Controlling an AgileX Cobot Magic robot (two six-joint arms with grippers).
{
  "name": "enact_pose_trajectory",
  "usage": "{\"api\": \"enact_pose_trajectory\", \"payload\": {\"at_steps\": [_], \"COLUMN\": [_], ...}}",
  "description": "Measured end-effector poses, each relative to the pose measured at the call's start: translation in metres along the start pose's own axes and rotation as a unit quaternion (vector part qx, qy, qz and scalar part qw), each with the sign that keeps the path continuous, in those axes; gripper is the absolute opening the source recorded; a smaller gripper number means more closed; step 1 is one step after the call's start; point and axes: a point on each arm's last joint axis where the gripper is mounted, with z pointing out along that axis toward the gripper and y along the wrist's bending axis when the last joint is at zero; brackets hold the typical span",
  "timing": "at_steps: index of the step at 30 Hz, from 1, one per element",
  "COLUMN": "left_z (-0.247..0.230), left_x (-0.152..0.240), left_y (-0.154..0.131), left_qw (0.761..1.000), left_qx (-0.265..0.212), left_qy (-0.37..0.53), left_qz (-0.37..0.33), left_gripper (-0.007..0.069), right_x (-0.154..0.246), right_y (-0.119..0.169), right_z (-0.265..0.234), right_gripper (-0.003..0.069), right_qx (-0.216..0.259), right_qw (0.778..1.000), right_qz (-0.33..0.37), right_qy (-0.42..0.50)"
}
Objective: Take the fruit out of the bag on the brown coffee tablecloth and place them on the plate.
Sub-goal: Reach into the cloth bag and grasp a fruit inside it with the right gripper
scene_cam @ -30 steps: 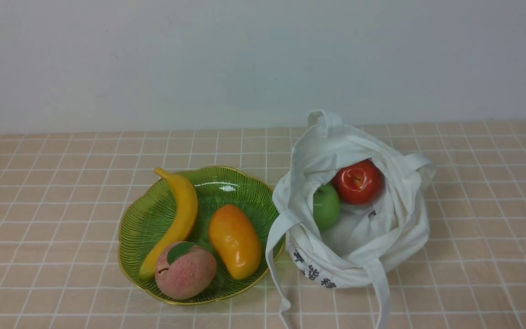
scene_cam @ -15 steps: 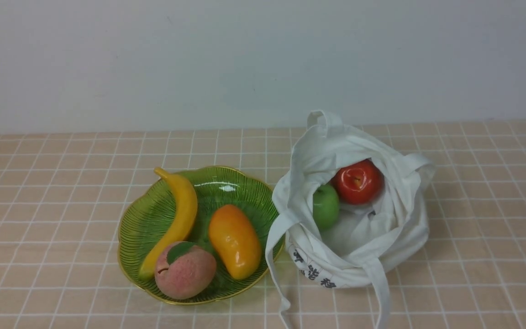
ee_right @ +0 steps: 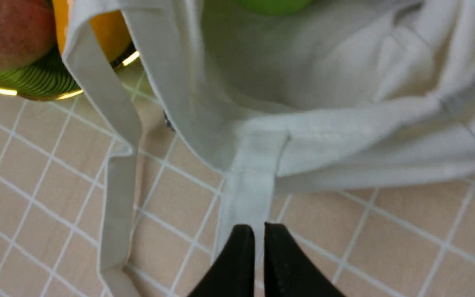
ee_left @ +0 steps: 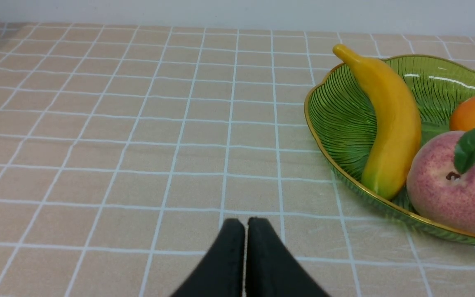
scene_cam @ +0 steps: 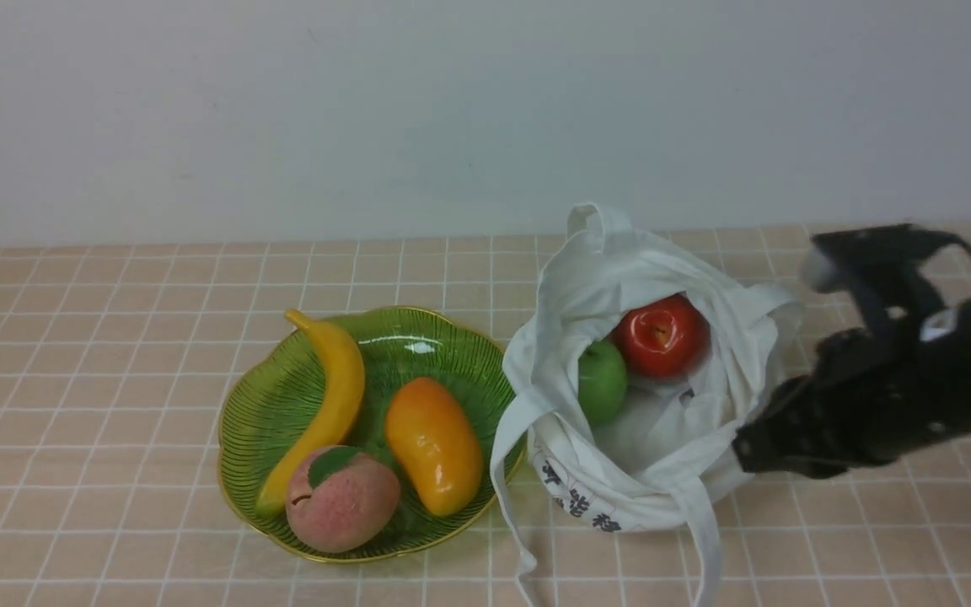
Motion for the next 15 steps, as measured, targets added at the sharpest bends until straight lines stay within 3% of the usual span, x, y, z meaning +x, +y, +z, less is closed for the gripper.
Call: {"api": "enact_pose_trajectory", "payload": {"at_steps": [8, 10, 12, 13, 15], "left_z": [0.0, 0.0, 0.0, 0.0, 0.0], "left_x": [0.0, 0.0, 0.0, 0.0, 0.0], "left_y": [0.0, 0.0, 0.0, 0.0, 0.0], "left_qw": [1.0, 1.0, 1.0, 1.0, 1.0], "left_qx": [0.0, 0.0, 0.0, 0.0, 0.0], "left_qy": [0.0, 0.0, 0.0, 0.0, 0.0], "left_qz": [0.0, 0.0, 0.0, 0.0, 0.0], "left_gripper": [-0.0008, -0.0008, -0.0008, -0.0008, -0.0008], "right_x": [-0.05, -0.059, -0.068, -0.068, -0.077], "right_y": [-0.006, -0.012, -0.017, -0.017, -0.021], "right_z": [0.051, 0.065, 0.078, 0.08, 0.088], "right_gripper": [0.014, 0.0204, 0.0312, 0.0312, 0.043], "right_qx": [0.073, 0.088, 0.101, 0.102, 0.113], "right_qw": [0.997, 0.996, 0.995, 0.994, 0.993], "right_qz": [-0.022, -0.023, -0.026, -0.025, -0.025], "right_qy": [-0.004, 0.0, 0.003, 0.005, -0.003]}}
